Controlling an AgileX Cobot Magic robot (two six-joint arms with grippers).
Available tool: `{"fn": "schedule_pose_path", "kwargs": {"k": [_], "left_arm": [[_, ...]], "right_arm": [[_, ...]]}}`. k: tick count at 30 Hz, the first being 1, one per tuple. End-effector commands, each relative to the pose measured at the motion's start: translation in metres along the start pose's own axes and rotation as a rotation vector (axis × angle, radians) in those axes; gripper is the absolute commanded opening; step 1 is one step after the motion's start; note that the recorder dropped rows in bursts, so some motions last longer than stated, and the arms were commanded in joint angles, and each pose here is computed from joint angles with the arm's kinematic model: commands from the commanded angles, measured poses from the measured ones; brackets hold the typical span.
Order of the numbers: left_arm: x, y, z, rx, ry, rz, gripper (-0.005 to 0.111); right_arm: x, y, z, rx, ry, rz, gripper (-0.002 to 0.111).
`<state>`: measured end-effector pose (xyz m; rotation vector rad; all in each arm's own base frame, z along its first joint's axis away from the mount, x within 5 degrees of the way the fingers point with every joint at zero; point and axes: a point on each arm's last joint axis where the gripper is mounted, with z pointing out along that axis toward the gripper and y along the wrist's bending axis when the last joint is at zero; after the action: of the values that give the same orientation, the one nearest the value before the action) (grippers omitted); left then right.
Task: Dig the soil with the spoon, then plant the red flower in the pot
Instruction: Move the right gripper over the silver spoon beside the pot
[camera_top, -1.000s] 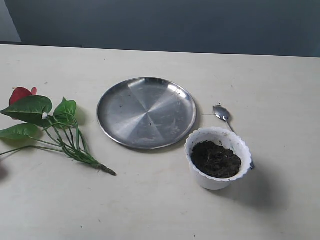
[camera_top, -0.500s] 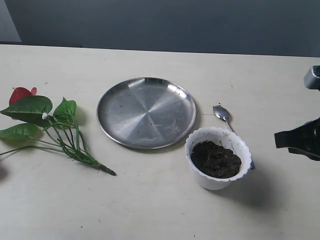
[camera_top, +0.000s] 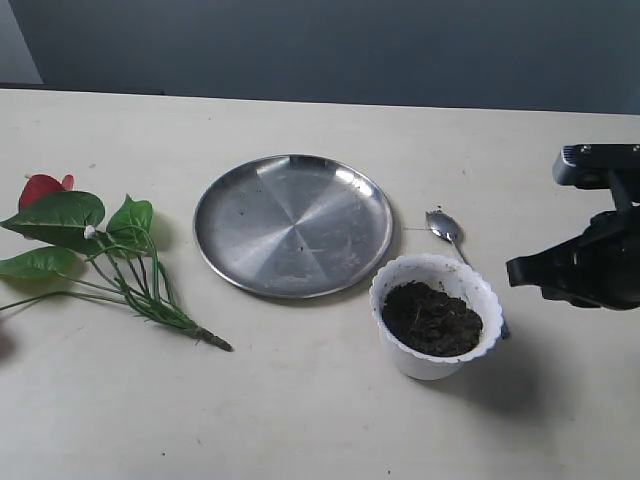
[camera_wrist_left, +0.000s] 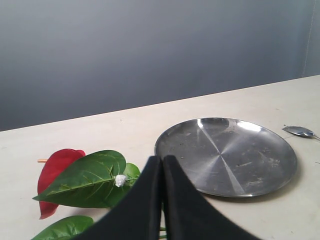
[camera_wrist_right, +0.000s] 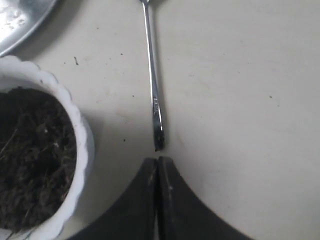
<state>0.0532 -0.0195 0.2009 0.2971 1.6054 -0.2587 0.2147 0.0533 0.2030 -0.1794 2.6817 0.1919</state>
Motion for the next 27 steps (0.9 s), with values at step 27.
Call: {"fn": "schedule_pose_path", "kwargs": {"k": [27], "left_arm": [[-0.001,0.0,0.0,0.007,-0.016,-0.003,0.001]], "right_arm": [[-0.046,-0.007,0.106,0.039,0.133,-0.01,0.043]]}}
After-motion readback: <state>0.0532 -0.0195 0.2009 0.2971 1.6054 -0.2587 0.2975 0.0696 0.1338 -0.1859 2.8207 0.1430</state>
